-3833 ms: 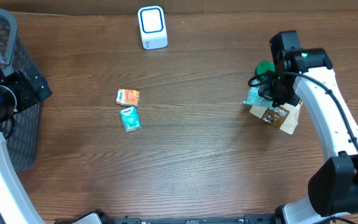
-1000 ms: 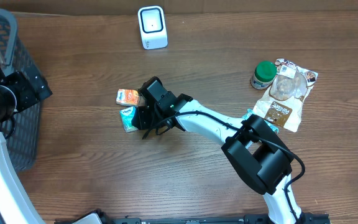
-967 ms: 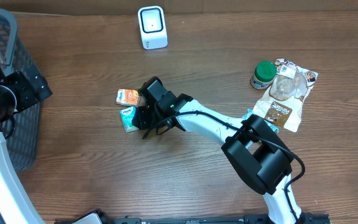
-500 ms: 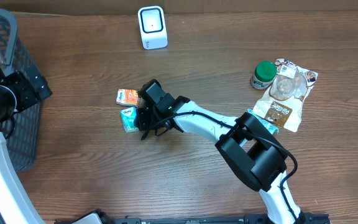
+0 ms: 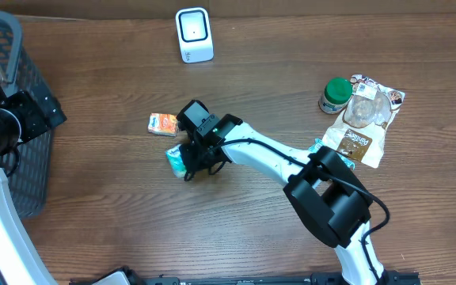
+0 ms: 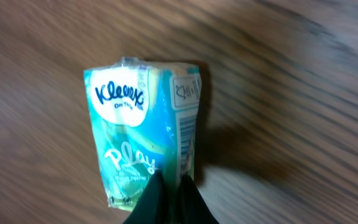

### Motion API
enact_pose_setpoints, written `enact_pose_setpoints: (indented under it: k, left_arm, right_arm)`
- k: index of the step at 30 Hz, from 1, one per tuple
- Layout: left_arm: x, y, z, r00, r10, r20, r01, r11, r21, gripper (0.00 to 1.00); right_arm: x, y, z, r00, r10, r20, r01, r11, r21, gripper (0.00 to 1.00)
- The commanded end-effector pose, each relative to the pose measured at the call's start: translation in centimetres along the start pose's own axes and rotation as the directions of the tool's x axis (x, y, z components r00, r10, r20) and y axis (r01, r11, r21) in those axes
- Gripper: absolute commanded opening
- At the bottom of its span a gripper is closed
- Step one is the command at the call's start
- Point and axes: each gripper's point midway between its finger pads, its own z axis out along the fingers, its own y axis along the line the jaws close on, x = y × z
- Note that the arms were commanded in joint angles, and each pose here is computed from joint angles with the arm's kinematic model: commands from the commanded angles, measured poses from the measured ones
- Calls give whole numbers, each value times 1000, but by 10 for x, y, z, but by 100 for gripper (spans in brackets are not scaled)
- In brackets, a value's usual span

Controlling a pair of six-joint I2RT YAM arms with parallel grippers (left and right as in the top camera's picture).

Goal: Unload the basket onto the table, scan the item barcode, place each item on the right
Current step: 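Grasp the small teal Kleenex packet with the right gripper and lift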

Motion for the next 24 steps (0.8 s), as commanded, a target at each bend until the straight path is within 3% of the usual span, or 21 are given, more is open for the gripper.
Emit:
enact_pose_setpoints:
  k: [1,7,9,11,14,16,20,24]
  left_arm:
    - [-2,-1,-1,1000,-9,6,9,1000,8,99]
    - [-2,-1,-1,1000,-9,6,9,1000,8,100]
    - [-2,-1,-1,1000,-9,6,9,1000,8,100]
    - [-2,-1,-1,1000,-9,6,9,1000,8,100]
    - [-2,-1,-1,1000,-9,6,9,1000,8,100]
    - [-2,-1,-1,1000,-9,6,9,1000,8,100]
    - [-2,-1,-1,1000,-9,6,9,1000,8,99]
    - [-2,-1,-1,1000,-9,6,9,1000,8,99]
  right_arm:
    - [-19,-15,-35,970,-240,48,233,965,118,4]
    - [-19,-78,-52,954,-298,-42,291,877,383,6]
    - [-24,-89,-57,957,-287,-32,273,863,425,19]
    - [-30,-92,-61,961,-277,-17,258,868,424,53]
    - [-35,-75,-65,962,-274,4,256,904,343,59]
    - [-37,-49,-68,960,-279,19,268,939,217,55]
    - [-29,6,-65,967,-250,39,252,967,-41,30]
    - [-16,18,-55,997,-78,-3,77,994,-79,17]
